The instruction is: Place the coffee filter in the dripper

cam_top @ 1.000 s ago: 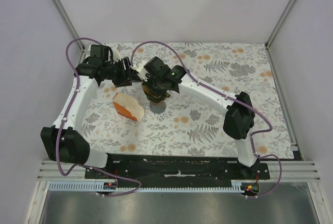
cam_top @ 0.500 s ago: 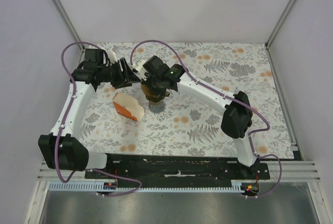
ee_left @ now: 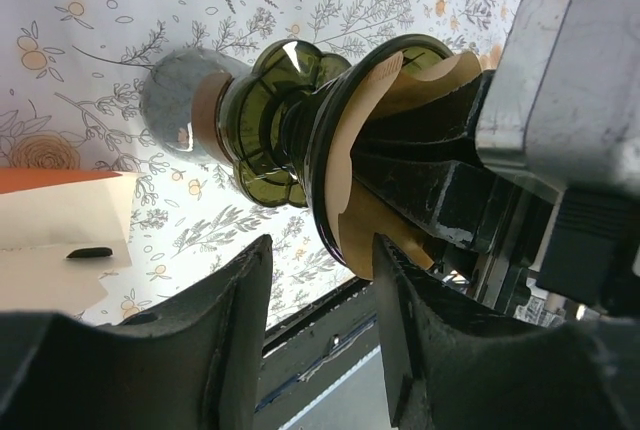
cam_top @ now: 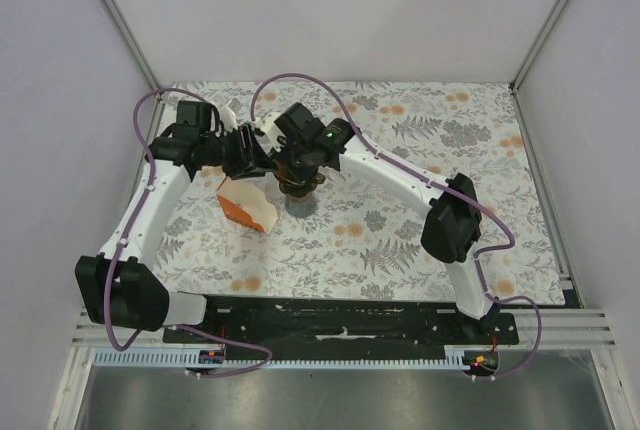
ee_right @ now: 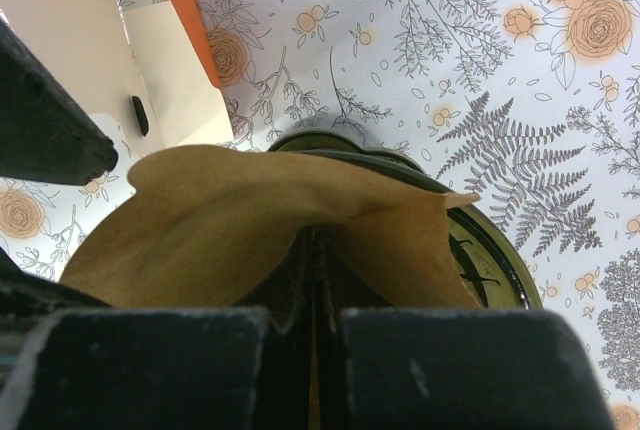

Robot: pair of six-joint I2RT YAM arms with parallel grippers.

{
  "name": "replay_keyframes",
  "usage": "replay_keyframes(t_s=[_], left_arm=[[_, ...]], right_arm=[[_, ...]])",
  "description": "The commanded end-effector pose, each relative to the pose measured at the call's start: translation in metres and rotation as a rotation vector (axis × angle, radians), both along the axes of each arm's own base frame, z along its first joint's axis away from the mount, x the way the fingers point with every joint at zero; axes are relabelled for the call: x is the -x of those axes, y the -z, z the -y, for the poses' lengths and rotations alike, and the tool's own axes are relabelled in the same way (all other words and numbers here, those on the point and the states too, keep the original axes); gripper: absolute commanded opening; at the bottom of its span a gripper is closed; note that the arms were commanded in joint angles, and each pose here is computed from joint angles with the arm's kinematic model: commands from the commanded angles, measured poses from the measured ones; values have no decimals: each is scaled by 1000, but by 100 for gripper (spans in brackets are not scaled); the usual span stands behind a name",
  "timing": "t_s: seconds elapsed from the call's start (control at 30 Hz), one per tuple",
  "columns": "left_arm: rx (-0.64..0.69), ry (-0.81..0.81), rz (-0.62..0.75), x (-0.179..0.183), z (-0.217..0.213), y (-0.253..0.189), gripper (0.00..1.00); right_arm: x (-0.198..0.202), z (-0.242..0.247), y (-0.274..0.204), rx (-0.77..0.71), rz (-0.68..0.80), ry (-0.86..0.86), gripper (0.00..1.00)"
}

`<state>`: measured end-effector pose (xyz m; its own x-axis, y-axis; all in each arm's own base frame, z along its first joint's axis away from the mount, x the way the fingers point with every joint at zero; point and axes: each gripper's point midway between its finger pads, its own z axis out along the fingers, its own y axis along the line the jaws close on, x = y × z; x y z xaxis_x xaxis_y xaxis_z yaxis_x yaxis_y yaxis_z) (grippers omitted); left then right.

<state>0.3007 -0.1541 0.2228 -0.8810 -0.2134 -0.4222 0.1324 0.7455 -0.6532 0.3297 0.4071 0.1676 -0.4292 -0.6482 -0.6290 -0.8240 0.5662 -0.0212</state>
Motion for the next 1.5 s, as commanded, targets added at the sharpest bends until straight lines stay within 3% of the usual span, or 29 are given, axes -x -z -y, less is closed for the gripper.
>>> replay_keyframes(t_s=[0.0,0.63,1.17,1.27,1.47], left_arm=[[-13,-13,49,-11,-1,-12,50],[-36,-8,86,-17,-4,-19,49],[-45,0,109,-21,-4,-24,52],[-55,-3,105,-22,-5,-21,52],[-57,-3,104,-23,-6,-21,52]], right_arm=[[0,-7,-33,-64,38,-19,0],[-6,2,-84,-168,88,-40,2],[4,3,-129,-296,107,-90,24],[4,8,-153,-336,158,-64,34],[-6,41,-189,-413,337,102,43]])
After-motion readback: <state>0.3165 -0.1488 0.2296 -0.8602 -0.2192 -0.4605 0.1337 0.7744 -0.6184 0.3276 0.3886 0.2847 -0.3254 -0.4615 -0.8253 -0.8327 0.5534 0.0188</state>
